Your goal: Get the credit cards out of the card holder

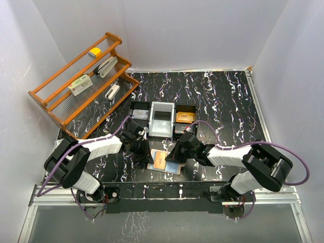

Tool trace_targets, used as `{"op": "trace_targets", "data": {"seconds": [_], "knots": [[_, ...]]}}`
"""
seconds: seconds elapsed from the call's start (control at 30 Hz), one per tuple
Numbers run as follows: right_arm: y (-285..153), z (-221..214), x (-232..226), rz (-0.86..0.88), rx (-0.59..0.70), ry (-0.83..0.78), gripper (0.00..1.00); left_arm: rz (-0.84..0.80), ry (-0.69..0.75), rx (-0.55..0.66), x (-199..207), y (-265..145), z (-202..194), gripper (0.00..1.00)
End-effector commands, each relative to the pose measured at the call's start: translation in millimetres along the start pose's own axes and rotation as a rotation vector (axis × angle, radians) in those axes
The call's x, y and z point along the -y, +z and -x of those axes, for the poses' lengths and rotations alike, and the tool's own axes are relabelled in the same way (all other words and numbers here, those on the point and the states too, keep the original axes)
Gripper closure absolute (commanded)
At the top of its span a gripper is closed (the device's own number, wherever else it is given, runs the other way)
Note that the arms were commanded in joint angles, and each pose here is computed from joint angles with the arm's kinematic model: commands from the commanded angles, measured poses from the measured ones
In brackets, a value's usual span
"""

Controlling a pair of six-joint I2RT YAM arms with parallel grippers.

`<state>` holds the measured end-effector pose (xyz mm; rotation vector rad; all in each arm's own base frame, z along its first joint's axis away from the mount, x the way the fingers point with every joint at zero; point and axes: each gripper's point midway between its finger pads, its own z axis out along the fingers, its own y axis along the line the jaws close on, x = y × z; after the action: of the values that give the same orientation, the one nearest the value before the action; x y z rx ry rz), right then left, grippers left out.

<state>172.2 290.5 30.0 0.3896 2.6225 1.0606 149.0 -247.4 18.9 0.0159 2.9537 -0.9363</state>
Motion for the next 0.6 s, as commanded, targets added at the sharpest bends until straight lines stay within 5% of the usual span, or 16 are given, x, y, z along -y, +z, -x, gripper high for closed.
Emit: {"op": "trace_targets", "data": {"seconds": [0.0, 0.2, 0.43, 0.57], "knots": [[-2.4, 11.3, -14.6, 0.036, 0.037, -0.018, 1.0, 0.053, 0.022, 0.018, 0.3, -9.0, 1.8, 0.91], [0.2, 11.0, -11.0, 0.026, 0.03, -0.015, 1.0, -0.035, 0.113, 0.143, 35.6, -34.4, 23.9, 0.62], [2.3, 10.9, -11.2, 0.03, 0.023, -0.013, 1.0, -0.105, 0.166, 0.064, 57.6, -18.1, 10.8, 0.62], [1.3, 12.4, -12.0, 0.03, 0.028, -0.013, 1.0, -0.009, 0.134, 0.03, 38.7, -2.0, 5.2, 0.67]]}}
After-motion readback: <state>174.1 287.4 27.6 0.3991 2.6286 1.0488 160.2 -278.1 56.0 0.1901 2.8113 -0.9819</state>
